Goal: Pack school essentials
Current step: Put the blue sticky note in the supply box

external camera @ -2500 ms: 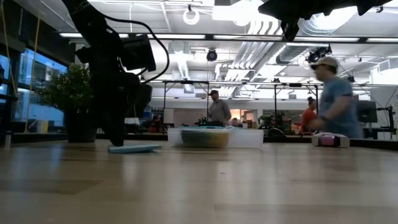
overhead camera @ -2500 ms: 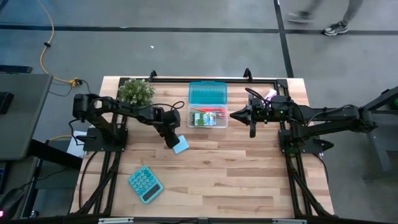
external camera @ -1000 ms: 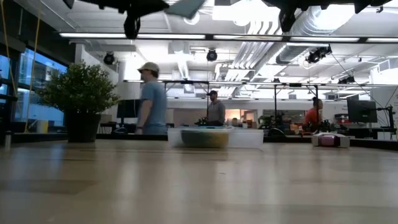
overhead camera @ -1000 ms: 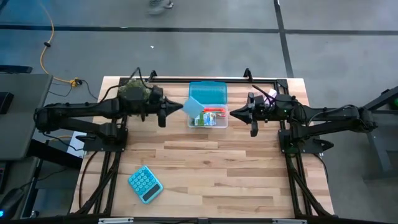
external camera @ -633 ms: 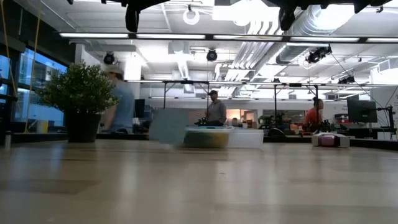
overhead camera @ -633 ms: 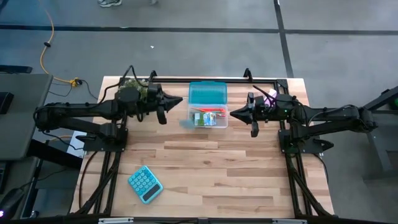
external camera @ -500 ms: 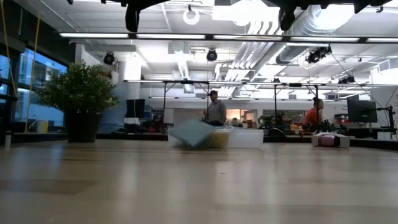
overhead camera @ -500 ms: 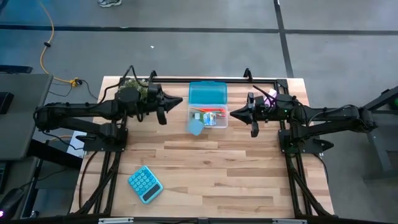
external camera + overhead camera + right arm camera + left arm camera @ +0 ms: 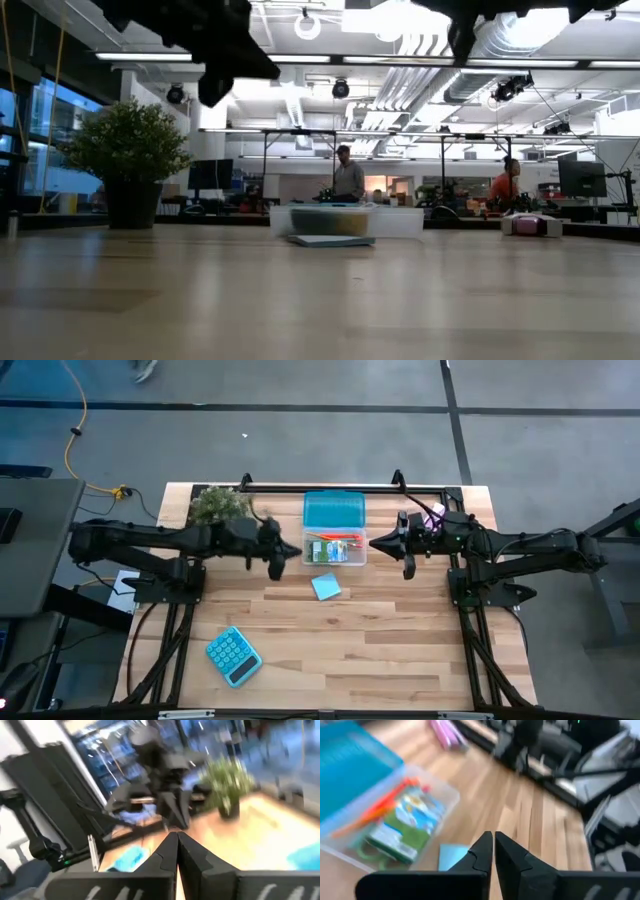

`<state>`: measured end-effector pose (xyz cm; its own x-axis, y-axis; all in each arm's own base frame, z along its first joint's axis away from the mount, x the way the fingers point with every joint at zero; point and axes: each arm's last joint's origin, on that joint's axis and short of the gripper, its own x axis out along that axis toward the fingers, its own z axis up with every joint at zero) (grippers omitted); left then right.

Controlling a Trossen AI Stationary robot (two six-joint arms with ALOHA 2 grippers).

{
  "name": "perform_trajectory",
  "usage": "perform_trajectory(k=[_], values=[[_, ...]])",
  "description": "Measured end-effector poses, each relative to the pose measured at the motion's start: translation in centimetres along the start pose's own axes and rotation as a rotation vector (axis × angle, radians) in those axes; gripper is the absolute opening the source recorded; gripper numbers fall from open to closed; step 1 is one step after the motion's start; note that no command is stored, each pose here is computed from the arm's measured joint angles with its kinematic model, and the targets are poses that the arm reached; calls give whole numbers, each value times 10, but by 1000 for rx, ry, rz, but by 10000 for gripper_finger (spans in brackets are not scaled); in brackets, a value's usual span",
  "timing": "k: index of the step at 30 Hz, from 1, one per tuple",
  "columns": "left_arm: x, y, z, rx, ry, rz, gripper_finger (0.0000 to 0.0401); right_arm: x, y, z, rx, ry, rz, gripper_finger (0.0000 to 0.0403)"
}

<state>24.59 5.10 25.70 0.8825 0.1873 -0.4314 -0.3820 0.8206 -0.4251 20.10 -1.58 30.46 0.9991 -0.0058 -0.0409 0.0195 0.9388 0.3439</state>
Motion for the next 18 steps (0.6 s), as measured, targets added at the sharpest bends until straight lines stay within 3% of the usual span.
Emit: perform_trajectory(k=[4,9,14,18], values=[[22,-7,-24,11,141,10,21,10,-8,-19,160,155,-71,0],[47,-15,-71,-30,325,36,3,32,-14,-57,281,406,-121,0],[77,-21,-110,-125,387,85,1,60,-23,-104,368,604,-220,0],[98,-17,-127,-164,405,158,0,75,-35,-138,419,700,-318,0]])
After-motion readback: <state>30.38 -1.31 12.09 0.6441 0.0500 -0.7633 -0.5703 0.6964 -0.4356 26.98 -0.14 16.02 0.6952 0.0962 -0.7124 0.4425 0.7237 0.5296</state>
